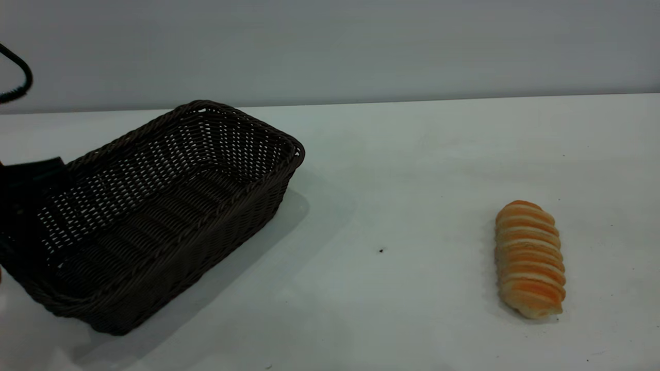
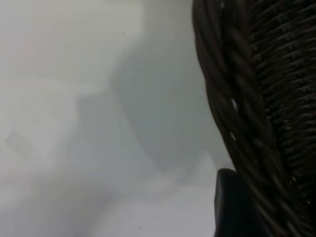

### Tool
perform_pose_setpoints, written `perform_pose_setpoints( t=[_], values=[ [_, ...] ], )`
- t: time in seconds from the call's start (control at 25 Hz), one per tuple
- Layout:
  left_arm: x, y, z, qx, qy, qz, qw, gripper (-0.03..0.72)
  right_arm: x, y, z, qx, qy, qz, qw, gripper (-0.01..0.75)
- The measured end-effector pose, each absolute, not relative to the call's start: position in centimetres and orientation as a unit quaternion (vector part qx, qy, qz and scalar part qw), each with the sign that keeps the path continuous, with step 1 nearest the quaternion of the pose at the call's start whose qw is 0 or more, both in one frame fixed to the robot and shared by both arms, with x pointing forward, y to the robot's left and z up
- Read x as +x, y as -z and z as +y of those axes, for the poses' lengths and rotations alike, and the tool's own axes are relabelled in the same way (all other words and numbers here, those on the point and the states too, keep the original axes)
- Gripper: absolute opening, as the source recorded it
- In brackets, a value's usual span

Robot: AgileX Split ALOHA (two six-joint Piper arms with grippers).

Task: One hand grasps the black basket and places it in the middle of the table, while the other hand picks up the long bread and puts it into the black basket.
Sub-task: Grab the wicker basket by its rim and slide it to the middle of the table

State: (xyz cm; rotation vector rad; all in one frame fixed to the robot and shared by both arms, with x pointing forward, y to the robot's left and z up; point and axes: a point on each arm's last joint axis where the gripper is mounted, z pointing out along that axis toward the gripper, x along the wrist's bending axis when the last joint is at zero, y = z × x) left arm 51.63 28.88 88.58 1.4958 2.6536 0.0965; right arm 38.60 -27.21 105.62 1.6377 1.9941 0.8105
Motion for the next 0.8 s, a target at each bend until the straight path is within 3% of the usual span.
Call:
perform_pose_setpoints(
  t=[0.28,0.36,0.56,0.8],
  values=[
    [52.4,-86.6,28.7,0.482,-0.020,0.875,0.038,0.423,38.6,-105.6,-27.2,0.591,-0.293,0.720,0.217,0.356],
    [52.4,-86.2,28.7,0.481,-0.018,0.876,0.036,0.371,38.6,-105.6,-27.2,0.591,-0.293,0.720,0.217,0.356],
    [53.1,-86.3,28.6,0.470,-0.027,0.880,0.065,0.153,38.6,-105.6,-27.2,0.591,-0.293,0.720,0.217,0.356],
    [54.7,-87.7,27.0,0.538,-0.025,0.840,0.071,0.145,38.7,-105.7,-27.2,0.590,-0.298,0.717,0.222,0.356]
  ],
)
